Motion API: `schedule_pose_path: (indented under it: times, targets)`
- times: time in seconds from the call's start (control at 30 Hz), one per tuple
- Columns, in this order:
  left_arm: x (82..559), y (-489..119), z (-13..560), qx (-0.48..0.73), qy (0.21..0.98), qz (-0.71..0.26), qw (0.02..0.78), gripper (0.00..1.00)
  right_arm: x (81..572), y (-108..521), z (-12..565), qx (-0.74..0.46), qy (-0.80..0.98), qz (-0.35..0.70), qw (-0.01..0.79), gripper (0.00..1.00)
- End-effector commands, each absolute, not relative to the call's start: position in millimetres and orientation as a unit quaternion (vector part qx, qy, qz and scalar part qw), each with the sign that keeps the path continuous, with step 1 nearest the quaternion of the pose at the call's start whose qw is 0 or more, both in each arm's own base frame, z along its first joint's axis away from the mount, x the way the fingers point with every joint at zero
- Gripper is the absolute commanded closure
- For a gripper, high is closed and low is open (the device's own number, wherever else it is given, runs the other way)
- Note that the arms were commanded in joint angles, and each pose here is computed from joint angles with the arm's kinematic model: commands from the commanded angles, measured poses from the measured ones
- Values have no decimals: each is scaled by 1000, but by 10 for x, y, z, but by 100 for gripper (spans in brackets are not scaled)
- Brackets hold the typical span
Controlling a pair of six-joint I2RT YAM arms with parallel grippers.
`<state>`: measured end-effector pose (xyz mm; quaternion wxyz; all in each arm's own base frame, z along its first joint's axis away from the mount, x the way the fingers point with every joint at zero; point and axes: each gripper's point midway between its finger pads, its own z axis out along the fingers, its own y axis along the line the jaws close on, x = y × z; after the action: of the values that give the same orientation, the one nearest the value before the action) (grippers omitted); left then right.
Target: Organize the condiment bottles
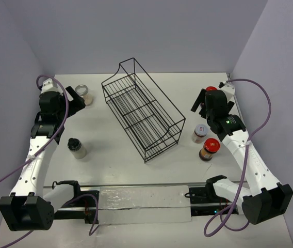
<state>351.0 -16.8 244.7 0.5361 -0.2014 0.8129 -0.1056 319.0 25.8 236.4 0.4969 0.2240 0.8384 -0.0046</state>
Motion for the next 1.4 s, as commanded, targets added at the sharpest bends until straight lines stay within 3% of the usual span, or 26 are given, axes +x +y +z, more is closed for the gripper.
schedule_pose_path:
  times: [0.0,0.37,0.47,0.97,1.37]
  targets:
    - [3549,-142,2647,-201,803,-100,552,1,3207,217,2406,238,828,-4,508,0]
    - [3560,-147,2648,-204,804,-102,549,1,3464,-19,2347,271,826,-2,494,0]
    - [3572,-129,2617,-209,807,-96,544,0,3686,-195,2496,282,815,4,506,0]
    - [3644,-139,2484,-205,820,-90,527,1,4751,-518,2154,274,873,-34,403,0]
    - [3659,-145,2429,-206,823,-90,521,1,4875,-570,1857,277,887,-47,367,0]
